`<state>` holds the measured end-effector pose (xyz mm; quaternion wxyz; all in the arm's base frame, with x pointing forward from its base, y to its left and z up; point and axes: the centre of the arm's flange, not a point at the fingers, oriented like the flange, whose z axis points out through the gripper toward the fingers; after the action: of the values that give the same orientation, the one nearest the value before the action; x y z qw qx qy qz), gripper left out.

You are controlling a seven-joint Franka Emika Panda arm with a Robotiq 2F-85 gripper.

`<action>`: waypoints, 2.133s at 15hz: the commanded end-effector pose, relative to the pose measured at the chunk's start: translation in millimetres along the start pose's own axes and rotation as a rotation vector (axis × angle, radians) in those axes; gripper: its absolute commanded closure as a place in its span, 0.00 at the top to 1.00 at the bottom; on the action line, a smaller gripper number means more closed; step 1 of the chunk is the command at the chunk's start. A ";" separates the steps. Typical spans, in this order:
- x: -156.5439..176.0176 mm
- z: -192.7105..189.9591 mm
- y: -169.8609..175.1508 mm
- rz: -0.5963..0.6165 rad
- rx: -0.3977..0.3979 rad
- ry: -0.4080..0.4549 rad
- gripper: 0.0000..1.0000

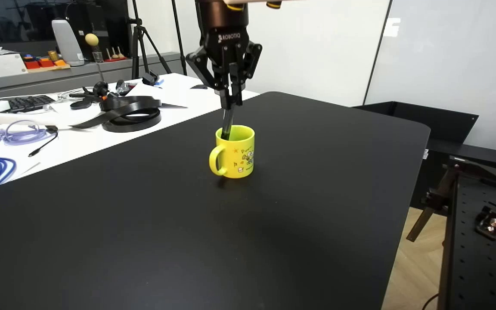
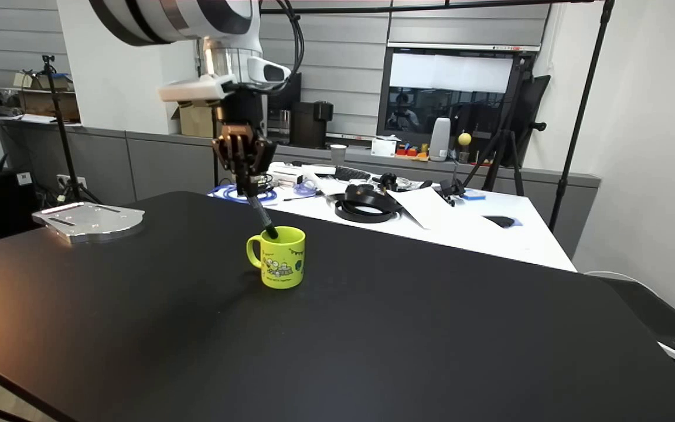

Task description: Put the marker inside the mug cup,take it out and put it back

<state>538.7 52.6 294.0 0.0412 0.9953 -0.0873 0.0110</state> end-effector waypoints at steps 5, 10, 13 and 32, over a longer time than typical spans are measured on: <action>-9.8 -30.5 -27.1 -0.132 -0.041 0.043 0.06; -9.9 -13.5 -48.1 -0.246 -0.042 0.091 0.06; -8.3 -2.0 -59.8 -0.309 -0.021 0.109 0.06; -28.5 75.7 -71.4 -0.454 -0.003 0.069 0.06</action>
<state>526.3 124.1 217.2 0.0392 0.9890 0.1418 0.0113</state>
